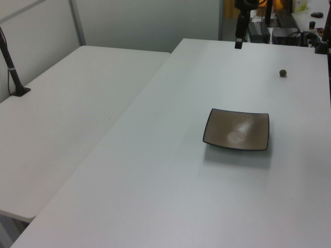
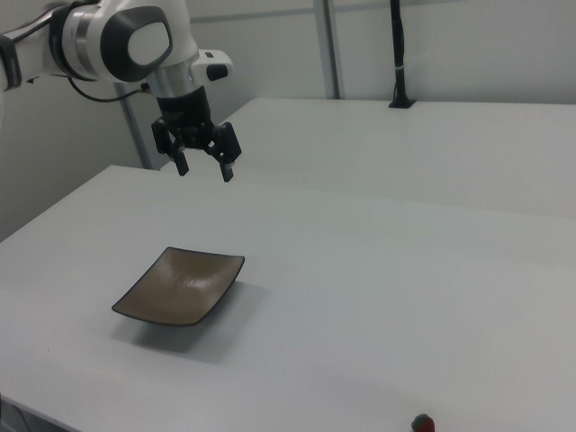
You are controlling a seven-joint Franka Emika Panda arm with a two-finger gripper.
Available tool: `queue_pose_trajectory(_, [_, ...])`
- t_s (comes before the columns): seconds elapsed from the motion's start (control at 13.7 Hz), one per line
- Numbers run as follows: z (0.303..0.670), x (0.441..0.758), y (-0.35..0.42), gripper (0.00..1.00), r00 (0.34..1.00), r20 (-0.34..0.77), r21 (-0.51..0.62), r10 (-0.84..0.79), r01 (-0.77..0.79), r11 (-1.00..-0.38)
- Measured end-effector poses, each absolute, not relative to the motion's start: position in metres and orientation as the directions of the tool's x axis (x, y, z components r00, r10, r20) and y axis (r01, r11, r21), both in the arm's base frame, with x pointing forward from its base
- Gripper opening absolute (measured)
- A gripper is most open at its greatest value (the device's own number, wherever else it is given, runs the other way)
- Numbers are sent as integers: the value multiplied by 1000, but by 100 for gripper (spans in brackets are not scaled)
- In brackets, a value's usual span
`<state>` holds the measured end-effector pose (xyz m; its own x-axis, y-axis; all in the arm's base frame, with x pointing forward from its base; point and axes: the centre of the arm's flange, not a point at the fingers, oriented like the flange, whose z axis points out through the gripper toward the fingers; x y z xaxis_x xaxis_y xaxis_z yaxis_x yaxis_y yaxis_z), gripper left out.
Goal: Strawberries on a ceramic plate
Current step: 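Move the open gripper over to the red strawberry on the table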
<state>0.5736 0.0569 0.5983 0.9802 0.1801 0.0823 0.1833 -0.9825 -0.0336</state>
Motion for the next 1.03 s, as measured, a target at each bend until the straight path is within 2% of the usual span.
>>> queue_pose_trajectory(0.51, [576,582,43,100,986,43,-32,160,162,-986])
queue_pose_trajectory(1.03, [556,582,-59,100,938,16,-29,347,347,-937])
